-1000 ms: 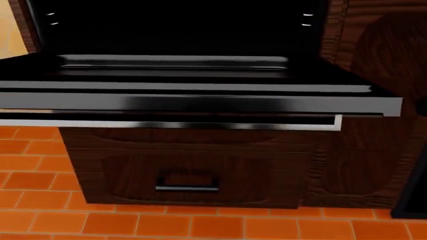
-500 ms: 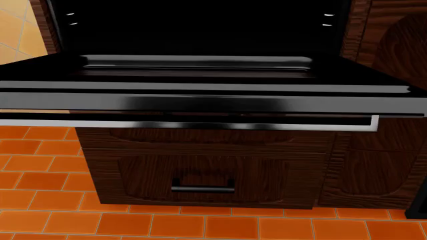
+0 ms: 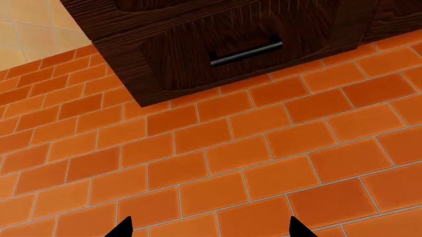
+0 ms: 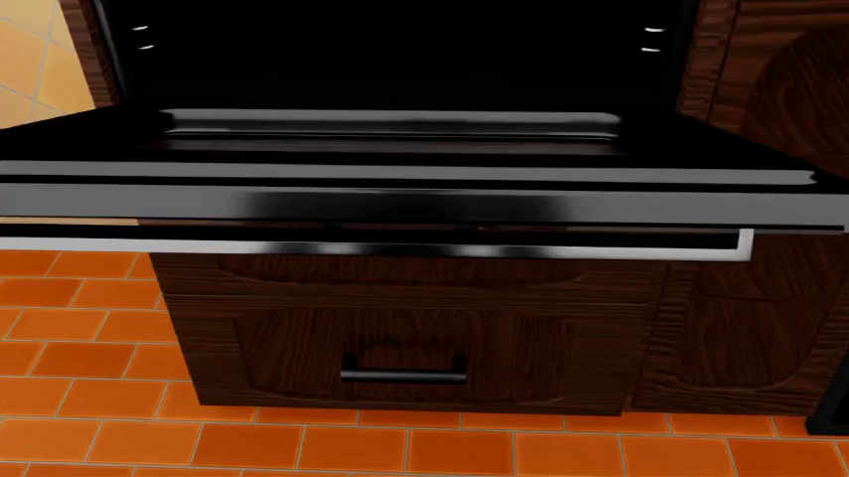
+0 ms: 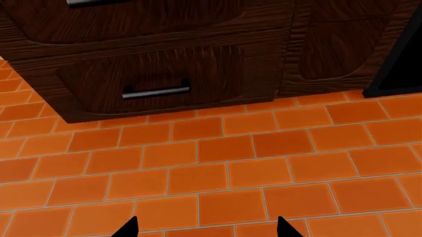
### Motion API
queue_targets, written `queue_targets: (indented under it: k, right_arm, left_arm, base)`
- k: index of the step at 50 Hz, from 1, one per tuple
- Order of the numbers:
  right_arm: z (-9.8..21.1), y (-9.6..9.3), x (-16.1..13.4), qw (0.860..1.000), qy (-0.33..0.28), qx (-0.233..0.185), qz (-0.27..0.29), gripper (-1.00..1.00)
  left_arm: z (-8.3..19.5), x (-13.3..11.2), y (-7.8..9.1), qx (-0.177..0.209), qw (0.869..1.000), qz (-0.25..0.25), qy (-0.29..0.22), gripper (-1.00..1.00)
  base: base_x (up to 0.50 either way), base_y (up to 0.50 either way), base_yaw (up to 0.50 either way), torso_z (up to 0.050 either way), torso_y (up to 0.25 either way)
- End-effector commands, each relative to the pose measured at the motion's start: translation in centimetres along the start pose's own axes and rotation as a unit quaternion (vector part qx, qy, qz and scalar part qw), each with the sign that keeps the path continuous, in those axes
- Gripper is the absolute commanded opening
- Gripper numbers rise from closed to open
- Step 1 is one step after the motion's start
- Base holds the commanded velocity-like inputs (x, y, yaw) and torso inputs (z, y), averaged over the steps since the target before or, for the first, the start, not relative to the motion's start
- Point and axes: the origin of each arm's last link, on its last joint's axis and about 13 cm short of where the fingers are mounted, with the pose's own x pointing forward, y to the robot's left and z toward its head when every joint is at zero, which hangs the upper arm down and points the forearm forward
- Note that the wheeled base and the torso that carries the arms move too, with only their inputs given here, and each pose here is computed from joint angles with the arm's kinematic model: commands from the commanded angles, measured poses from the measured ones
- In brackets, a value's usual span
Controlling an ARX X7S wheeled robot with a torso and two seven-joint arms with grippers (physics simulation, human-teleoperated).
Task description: Close the oven door
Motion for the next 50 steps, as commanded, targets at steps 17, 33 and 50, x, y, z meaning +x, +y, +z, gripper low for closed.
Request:
queue_targets:
  k: [17,33,50]
  right_arm:
    - [0.08,0.0,-0.02,1.0,-0.002,0.002,-0.002,1.0]
    - [0.1,-0.05,0.04,1.0,-0.005,0.002,0.001,1.0]
    - [0.09,-0.02,-0.1,1.0,-0.007,0.001,0.001,1.0]
  left_arm:
    - [-0.02,-0.09,-0.11,0.005,1.0,0.0,-0.003,1.0]
    - [-0.14,0.01,-0.11,0.007,1.0,-0.002,-0.003,1.0]
    - [-0.08,-0.07,-0.05,0.005,1.0,-0.001,-0.004,1.0]
  base:
    - [0.0,0.0,0.0,0.0,0.0]
    - [0.02,0.0,0.0,0.0,0.0]
    - [0.22,0.0,0.0,0.0,0.0]
